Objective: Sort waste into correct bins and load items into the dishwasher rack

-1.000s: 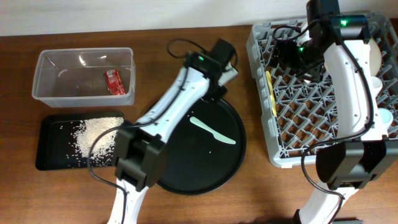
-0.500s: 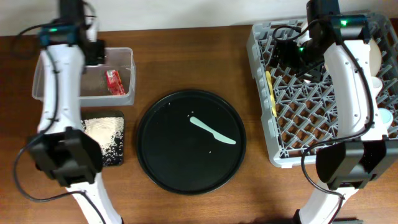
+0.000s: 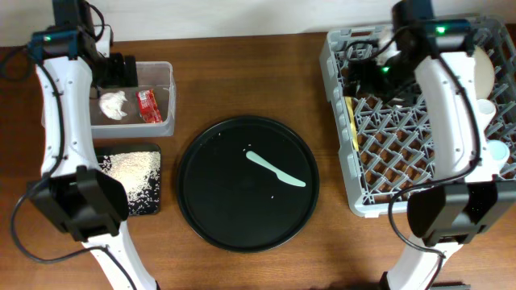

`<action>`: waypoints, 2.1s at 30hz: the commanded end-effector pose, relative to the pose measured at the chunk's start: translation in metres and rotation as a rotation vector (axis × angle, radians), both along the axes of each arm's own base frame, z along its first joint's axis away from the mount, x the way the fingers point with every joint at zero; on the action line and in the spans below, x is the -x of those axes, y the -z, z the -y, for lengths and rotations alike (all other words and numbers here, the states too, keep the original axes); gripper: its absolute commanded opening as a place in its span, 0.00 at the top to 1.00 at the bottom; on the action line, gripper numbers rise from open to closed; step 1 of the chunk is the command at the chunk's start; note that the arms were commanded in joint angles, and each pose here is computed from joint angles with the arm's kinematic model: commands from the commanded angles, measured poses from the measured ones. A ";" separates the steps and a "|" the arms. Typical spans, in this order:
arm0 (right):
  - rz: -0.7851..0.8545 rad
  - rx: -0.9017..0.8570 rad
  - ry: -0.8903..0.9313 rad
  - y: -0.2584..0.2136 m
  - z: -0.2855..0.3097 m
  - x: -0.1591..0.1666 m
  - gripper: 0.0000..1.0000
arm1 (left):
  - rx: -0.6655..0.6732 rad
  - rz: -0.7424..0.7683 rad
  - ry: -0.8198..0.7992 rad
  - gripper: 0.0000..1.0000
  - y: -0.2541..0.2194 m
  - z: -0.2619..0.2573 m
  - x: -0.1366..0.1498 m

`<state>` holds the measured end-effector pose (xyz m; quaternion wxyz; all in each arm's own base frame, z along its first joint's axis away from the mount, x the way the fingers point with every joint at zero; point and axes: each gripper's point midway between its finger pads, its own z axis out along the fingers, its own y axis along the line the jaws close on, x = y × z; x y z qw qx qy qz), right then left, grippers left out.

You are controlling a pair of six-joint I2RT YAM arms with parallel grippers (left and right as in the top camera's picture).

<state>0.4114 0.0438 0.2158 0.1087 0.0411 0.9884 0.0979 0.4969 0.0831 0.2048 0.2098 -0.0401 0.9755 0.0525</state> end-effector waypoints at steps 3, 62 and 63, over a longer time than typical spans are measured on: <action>0.003 0.003 -0.236 0.002 -0.058 0.013 0.02 | -0.015 0.202 -0.026 0.01 -0.111 0.004 0.042; -0.386 -0.118 -0.605 0.207 -0.124 0.139 0.56 | -0.002 0.321 -0.068 0.01 -0.191 0.017 0.130; -0.384 -0.122 -0.605 0.207 -0.124 0.138 0.57 | -0.002 0.321 -0.068 0.01 -0.191 0.017 0.130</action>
